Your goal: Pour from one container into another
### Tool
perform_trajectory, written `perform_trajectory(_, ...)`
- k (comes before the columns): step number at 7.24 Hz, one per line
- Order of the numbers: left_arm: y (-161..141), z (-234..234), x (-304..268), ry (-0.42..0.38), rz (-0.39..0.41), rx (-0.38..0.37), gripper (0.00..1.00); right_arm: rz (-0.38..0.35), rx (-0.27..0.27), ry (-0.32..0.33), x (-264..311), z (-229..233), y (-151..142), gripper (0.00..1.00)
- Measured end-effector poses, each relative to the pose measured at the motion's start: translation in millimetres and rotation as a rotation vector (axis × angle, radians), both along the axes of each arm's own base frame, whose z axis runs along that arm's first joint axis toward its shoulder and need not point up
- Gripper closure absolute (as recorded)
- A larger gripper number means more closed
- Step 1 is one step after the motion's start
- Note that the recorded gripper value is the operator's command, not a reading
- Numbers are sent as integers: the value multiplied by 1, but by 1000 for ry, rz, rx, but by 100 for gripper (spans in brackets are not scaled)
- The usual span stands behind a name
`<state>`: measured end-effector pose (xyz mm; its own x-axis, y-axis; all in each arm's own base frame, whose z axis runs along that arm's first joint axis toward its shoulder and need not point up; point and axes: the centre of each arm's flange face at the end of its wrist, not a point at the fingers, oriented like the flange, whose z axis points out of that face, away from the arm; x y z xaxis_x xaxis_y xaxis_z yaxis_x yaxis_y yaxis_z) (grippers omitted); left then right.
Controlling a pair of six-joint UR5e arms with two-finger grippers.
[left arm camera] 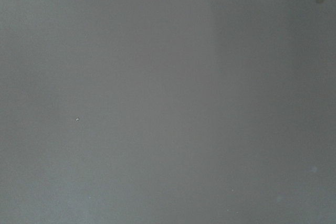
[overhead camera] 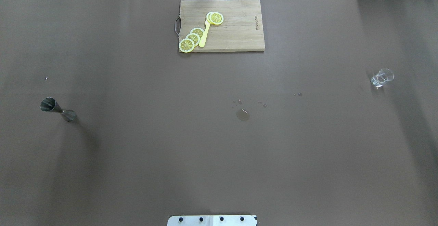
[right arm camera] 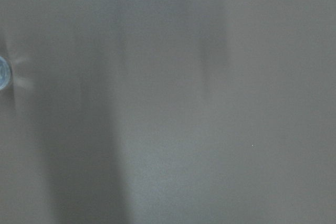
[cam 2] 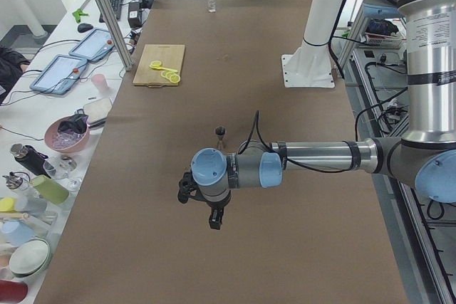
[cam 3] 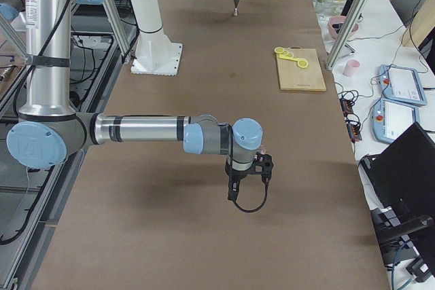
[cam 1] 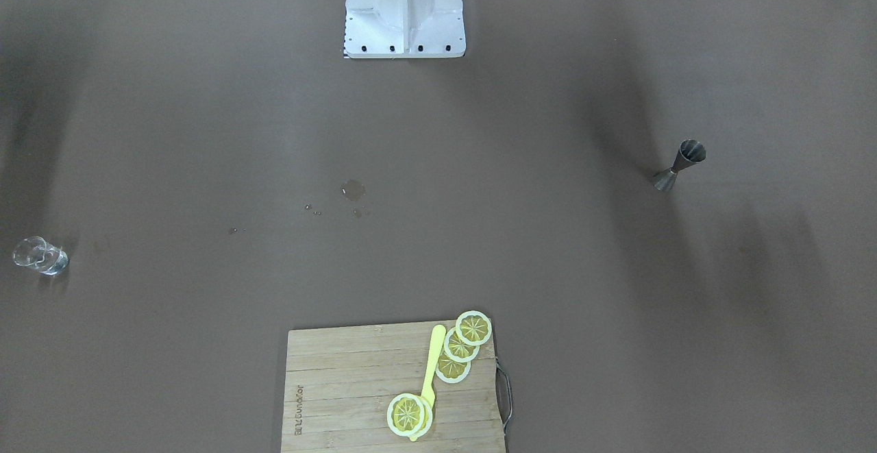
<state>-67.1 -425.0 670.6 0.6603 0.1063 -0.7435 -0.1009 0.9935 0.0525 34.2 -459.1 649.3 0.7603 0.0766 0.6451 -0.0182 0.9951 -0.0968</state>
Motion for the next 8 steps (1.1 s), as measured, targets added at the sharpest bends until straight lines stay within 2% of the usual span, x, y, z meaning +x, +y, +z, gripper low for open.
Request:
perform_trajectory(3, -4, -4, 0, -6, -69, -64, 2, 0, 1, -1, 0, 0, 0, 0)
perform_trajectory(8, -7, -8, -1, -19, -72, -47, 2, -2, 8, 0, 0, -3, 0, 0)
